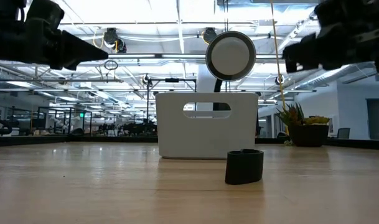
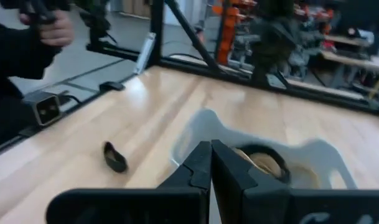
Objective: Pick and place rubber bands into bin
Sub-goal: Put the black rubber band into the gray bin
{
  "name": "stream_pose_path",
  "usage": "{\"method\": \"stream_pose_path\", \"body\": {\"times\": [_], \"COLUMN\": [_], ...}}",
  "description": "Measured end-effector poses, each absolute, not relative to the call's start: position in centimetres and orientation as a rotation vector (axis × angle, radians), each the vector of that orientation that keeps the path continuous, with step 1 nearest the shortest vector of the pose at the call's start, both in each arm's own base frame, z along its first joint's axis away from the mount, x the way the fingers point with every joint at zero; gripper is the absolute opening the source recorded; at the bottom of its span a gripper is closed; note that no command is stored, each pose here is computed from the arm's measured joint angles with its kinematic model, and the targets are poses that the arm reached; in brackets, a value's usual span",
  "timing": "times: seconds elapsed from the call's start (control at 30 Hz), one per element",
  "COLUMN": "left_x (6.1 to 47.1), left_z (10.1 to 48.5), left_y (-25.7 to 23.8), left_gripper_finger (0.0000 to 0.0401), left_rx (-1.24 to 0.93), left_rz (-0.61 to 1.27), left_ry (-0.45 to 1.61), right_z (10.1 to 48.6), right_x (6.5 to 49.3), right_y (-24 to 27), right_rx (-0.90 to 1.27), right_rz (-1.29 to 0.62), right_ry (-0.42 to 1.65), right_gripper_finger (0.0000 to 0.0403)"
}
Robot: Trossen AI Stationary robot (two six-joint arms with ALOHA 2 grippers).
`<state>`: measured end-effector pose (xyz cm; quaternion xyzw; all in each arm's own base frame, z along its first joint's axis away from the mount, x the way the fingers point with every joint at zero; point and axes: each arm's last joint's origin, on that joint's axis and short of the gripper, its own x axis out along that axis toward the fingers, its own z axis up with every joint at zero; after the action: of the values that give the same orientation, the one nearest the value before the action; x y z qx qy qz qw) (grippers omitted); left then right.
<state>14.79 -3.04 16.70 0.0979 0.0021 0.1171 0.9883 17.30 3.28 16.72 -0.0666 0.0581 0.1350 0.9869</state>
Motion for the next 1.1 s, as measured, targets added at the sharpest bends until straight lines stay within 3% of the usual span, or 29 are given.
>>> {"method": "stream_pose_path", "body": {"times": [0.4,0.57,0.77,1.1], "left_x": [14.7,14.7,14.7,14.7], "left_z": [16.0,16.0,16.0,16.0], "left_y": [-3.4,-3.4,-3.4,-3.5], "left_gripper_finger": [0.0021,0.0021,0.0021,0.0021], "left_rx": [0.097,0.079,0.061,0.065], "left_rz": [0.202,0.201,0.198,0.177], "left_ry": [0.058,0.056,0.054,0.054], "right_z": [19.7,18.6,15.7,14.0], "right_x": [23.4,26.1,27.5,28.6], "right_y": [12.6,15.4,16.9,17.7], "right_rx": [-0.312,-0.355,-0.322,-0.275], "right_rz": [0.164,0.184,0.331,0.466], "right_ry": [0.292,0.407,0.492,0.433], "right_gripper_finger": [0.0004,0.0016,0.0086,0.0211]}}
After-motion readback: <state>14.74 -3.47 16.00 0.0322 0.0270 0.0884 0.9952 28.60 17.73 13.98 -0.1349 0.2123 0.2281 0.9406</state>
